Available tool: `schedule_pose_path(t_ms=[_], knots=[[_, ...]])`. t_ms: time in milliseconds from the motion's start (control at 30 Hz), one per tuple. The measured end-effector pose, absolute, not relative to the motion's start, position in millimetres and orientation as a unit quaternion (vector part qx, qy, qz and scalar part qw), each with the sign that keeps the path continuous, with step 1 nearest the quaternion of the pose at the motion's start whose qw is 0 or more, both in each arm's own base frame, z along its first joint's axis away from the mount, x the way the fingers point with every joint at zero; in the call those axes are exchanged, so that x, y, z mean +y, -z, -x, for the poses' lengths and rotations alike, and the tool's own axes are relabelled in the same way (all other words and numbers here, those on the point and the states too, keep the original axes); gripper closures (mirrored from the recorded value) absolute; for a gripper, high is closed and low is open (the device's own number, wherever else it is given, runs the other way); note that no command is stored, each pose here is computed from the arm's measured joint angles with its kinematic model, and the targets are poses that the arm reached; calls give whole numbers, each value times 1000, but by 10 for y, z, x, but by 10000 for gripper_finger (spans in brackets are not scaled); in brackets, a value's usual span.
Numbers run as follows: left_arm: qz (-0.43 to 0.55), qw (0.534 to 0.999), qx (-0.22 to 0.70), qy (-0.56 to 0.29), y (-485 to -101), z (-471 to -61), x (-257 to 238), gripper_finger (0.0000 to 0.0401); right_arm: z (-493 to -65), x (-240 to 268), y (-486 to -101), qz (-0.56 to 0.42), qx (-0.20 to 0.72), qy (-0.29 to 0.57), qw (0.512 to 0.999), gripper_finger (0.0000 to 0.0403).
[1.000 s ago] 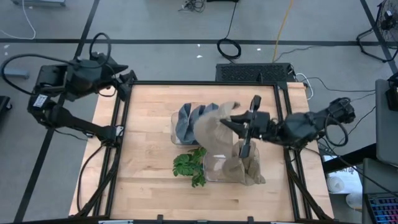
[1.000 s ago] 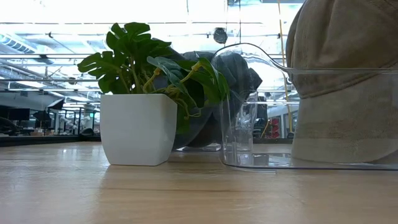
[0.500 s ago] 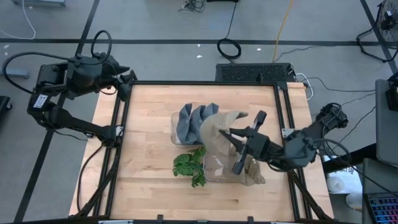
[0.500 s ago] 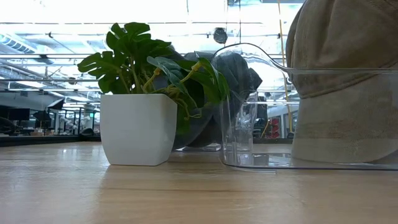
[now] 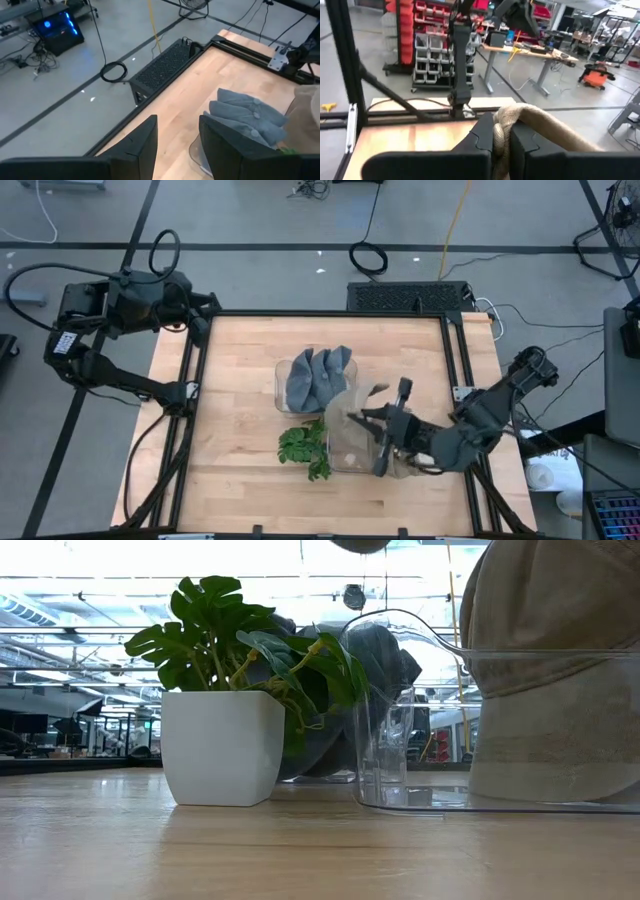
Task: Pick & Place hat
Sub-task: Put the brown cap into the bottom transparent bin
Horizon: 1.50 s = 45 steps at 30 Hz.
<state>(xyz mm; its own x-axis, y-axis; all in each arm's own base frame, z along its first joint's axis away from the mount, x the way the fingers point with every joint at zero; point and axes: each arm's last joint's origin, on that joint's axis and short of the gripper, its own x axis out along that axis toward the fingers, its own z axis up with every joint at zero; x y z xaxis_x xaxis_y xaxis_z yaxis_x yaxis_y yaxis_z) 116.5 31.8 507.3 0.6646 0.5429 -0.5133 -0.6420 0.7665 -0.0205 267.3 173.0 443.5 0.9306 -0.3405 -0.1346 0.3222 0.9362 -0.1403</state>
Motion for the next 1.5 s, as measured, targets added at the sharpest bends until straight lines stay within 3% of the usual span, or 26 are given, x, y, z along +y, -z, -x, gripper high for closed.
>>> schedule_pose_path(t_ms=[733, 1100, 1500], knots=[[150, 893, 248, -344, -5039, -1141, 314, 247, -2712, 1781, -3253, 51, 208, 150, 965, 393], [140, 876, 301, -351, -4956, -1072, 303, 247, -2460, 1951, -3396, 12, 196, 87, 977, 393], [149, 874, 298, -354, -4955, -1071, 302, 247, -2609, 1706, -3348, 49, 217, 140, 965, 393]])
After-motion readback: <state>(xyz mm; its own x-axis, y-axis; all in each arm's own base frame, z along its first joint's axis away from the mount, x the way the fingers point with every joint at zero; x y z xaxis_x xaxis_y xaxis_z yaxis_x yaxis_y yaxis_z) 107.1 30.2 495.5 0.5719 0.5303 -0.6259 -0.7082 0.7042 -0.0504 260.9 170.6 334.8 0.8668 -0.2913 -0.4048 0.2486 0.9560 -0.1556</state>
